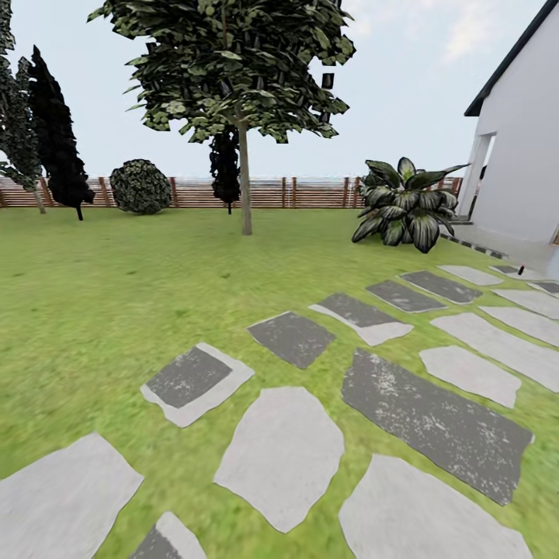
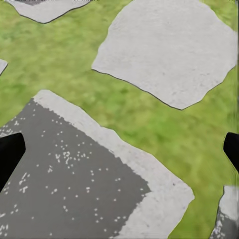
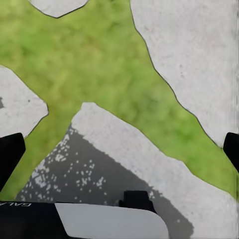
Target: In the garden, pick up the pesticide atomizer on the floor and spray pesticide onto both trees until each tree trunk is fully covered.
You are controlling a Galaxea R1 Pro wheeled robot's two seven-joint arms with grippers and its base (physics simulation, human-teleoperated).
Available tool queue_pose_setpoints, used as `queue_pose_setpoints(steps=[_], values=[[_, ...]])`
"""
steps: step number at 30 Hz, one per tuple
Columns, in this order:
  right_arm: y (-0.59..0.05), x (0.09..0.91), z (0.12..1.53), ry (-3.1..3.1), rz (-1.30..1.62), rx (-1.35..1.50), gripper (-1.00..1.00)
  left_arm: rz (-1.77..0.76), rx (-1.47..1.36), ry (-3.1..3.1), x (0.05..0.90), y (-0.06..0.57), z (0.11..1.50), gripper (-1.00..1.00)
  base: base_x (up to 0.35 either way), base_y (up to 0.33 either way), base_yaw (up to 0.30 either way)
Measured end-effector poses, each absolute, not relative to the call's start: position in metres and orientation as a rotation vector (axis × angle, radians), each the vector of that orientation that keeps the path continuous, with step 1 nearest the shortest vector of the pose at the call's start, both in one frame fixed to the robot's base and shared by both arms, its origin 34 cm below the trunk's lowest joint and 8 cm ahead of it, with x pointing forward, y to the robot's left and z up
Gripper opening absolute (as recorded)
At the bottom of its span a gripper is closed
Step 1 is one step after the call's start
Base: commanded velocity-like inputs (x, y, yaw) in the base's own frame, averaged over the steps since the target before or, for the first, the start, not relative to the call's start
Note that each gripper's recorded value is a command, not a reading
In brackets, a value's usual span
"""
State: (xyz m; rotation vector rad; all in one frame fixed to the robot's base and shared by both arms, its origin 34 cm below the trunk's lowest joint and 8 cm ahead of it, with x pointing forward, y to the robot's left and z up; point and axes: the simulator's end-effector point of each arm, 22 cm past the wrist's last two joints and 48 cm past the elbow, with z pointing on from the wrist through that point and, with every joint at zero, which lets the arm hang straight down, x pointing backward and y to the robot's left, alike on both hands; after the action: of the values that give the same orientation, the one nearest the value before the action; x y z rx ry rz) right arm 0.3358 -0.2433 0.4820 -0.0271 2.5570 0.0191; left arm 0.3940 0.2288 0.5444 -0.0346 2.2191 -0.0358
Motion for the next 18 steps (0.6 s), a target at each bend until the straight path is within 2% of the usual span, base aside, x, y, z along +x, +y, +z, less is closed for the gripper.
queue_pose_setpoints(steps=[10,11,18], values=[[-0.241,0.322,0.476,2.588,0.023,-0.025,1.00,-0.036,-0.035,2.216,0.395,0.229,0.545,1.00,0.211,-0.261,0.000],[-0.241,0.321,0.476,2.590,0.023,-0.025,1.00,-0.036,-0.035,2.216,0.395,0.229,0.545,1.00,0.305,-0.153,0.000],[-0.234,0.320,0.476,2.593,0.034,-0.027,1.00,-0.057,-0.049,2.216,0.391,0.216,0.546,1.00,0.000,0.000,0.000]])
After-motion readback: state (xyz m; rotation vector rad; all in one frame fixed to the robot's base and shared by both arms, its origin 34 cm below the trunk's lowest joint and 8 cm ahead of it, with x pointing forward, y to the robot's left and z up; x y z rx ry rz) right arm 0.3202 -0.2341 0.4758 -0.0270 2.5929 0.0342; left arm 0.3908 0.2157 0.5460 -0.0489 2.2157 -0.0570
